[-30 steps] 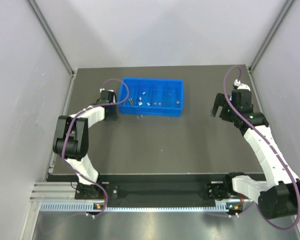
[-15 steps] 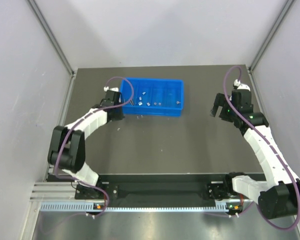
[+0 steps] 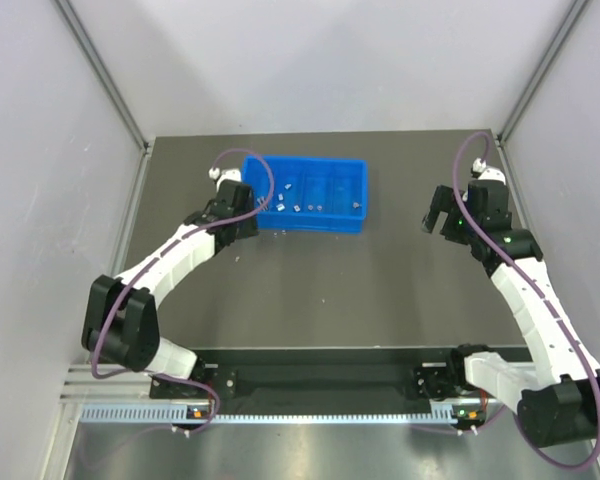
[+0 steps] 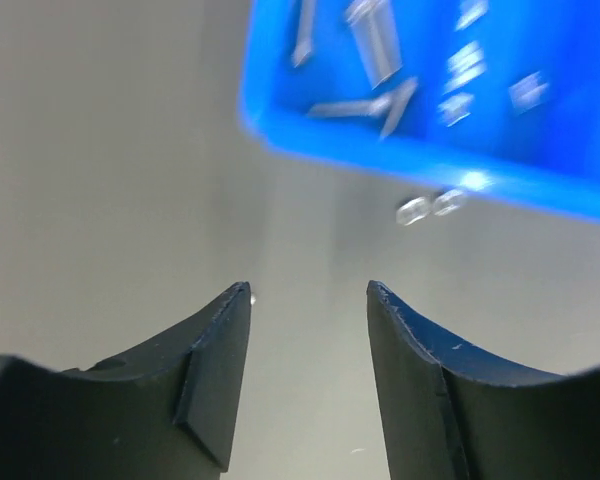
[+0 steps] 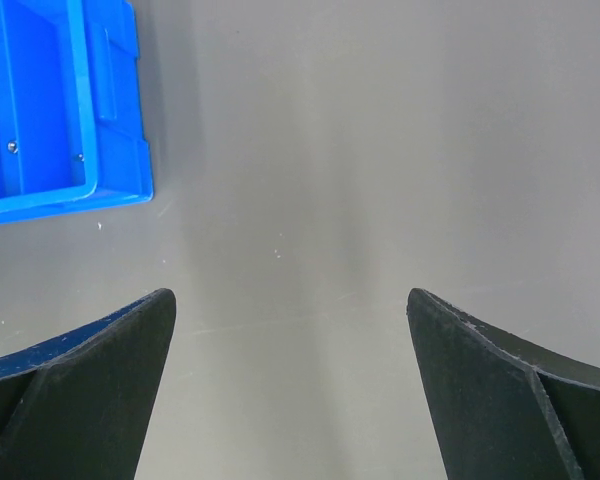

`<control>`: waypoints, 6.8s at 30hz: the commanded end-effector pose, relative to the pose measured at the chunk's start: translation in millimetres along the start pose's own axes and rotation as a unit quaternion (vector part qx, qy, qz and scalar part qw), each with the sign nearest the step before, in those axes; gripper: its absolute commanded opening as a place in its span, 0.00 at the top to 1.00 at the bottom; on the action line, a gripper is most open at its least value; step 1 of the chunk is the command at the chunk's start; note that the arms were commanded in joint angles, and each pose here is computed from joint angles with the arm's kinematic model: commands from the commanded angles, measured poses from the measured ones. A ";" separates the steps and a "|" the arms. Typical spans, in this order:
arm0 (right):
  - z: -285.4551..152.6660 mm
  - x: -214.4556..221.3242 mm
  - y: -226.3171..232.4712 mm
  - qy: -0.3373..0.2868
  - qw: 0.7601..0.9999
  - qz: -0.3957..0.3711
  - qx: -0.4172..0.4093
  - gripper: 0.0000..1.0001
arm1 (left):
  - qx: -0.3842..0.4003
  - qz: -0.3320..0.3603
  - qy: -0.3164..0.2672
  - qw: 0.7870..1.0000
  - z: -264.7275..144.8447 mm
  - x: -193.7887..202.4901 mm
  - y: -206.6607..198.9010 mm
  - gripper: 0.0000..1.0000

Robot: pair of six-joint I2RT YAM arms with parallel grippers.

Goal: Sort the screws and nuts into containers

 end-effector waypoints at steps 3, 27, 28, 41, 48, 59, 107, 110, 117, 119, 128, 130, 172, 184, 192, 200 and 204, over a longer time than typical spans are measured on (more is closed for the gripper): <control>-1.4 -7.0 -0.1 -0.022 1.000 0.011 -0.008 0.00 | 0.001 0.009 0.041 0.999 7.5 20.2 39.9 0.45; 0.2 -8.8 -1.1 -0.016 1.000 0.003 0.003 0.00 | -0.031 0.019 0.126 0.991 55.3 55.1 61.1 0.58; 1.0 -8.5 -1.5 -0.015 1.000 0.003 0.004 0.00 | -0.037 0.016 0.130 0.991 57.4 56.9 61.7 0.58; -0.3 -7.4 -2.0 -0.016 1.000 0.004 0.005 0.00 | -0.047 0.025 0.161 0.985 59.1 64.8 60.7 0.74; 1.9 -8.0 -0.2 -0.013 1.000 0.005 -0.003 0.00 | -0.040 0.013 0.174 0.984 57.4 70.0 51.3 0.71; 2.0 -7.2 -1.1 -0.014 1.000 0.005 0.001 0.00 | -0.064 0.014 0.184 0.981 62.5 78.3 53.3 0.93; -13.9 -5.5 -8.5 -0.033 0.999 0.017 0.024 0.00 | 0.265 0.058 -0.050 0.961 -5.7 -45.2 -191.9 0.42; -13.0 -3.2 -8.7 -0.030 0.999 0.016 0.024 0.00 | 0.191 0.043 -0.072 0.978 -25.6 -37.7 -150.4 0.43; -5.5 2.0 -8.3 -0.026 0.999 0.016 0.020 0.00 | 0.088 0.051 -0.031 0.994 -33.3 25.6 -57.7 0.46; -3.9 3.9 -6.5 -0.022 1.000 0.019 0.009 0.00 | 0.067 0.034 -0.034 0.997 -27.9 30.4 -48.9 0.48; -7.3 5.2 -7.6 -0.025 0.999 0.023 0.012 0.00 | 0.017 0.034 -0.030 0.999 24.0 48.8 -56.7 0.48; -8.4 5.4 -9.3 -0.026 0.999 0.021 0.020 0.00 | 0.009 0.047 -0.023 0.999 36.2 53.1 -60.8 0.48; -1.7 0.3 -9.2 -0.016 0.999 0.015 0.034 0.00 | -0.056 0.013 0.000 0.998 105.3 90.4 -42.5 0.65; -3.0 -1.7 -9.1 -0.019 0.999 0.016 0.033 0.00 | -0.036 0.002 0.019 0.999 94.6 90.1 -43.7 0.88; -1.2 -1.6 -7.7 -0.017 0.999 0.019 0.026 0.00 | -0.014 -0.013 0.007 1.000 69.5 73.1 -46.8 0.92; -1.6 -0.6 -8.3 -0.019 0.999 0.020 0.029 0.00 | 0.069 -0.023 -0.017 0.997 22.7 38.1 -60.4 0.92; -1.9 -0.9 -7.8 -0.020 0.999 0.021 0.026 0.00 | 0.129 -0.017 -0.029 0.991 5.1 19.2 -77.6 0.92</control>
Point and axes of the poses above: each gripper's point midway between its finger pads, its own z axis out along the fingers, its own y axis along the line the jaws close on, x = y × z, the point moved 10 cm from there along -z, back along the fingers, and after that the axes turned 8 degrees about -z, right-handed, at the moved point
